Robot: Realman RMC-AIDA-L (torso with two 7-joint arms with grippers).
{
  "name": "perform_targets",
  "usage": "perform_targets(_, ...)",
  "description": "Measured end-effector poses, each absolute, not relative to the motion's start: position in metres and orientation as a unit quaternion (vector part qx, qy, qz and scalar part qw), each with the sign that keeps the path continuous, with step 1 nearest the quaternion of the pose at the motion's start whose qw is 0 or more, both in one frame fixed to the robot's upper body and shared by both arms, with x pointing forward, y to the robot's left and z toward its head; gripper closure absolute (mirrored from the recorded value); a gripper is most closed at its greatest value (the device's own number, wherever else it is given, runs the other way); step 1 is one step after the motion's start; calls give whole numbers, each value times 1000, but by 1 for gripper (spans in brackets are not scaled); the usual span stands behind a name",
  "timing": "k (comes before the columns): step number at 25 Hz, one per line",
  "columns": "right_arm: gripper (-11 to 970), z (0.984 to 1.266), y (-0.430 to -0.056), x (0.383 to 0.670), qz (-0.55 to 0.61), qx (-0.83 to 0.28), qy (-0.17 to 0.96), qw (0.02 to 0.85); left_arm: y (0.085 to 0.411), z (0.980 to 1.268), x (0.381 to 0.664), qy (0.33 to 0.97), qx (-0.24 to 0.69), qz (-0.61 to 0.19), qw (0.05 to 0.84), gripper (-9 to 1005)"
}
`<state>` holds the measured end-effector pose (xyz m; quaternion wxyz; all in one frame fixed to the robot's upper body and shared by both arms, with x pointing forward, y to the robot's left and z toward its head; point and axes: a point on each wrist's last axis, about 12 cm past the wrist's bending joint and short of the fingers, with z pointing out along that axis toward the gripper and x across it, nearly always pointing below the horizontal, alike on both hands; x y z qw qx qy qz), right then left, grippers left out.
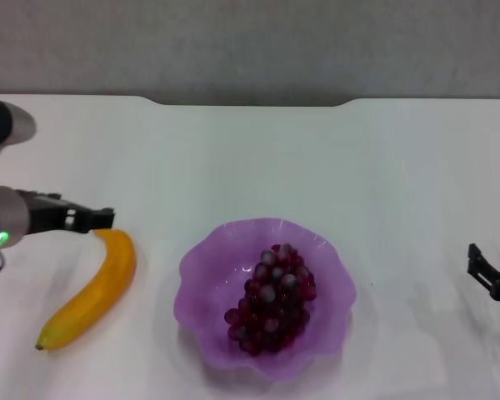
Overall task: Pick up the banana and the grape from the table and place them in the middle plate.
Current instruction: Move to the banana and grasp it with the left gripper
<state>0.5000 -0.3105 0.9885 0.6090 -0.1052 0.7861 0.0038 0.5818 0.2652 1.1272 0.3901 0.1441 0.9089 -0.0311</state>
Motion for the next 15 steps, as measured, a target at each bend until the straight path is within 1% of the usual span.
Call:
perform_targets(4, 82, 989, -304, 502, 11, -117, 785, 608, 276, 1137, 578, 924, 159, -22, 346, 139)
perform_targets(7, 82, 989, -304, 502, 12, -119, 785, 608, 277, 1140, 577, 934, 175, -19, 310, 142)
perform_targets(11, 82, 989, -304, 502, 11, -121, 784, 608, 269, 1136, 573, 942, 201, -22, 267, 147)
perform_targets(15, 82, 991, -300, 504, 9, -129, 781, 611, 256, 1131, 572, 942, 224, -26, 247, 152)
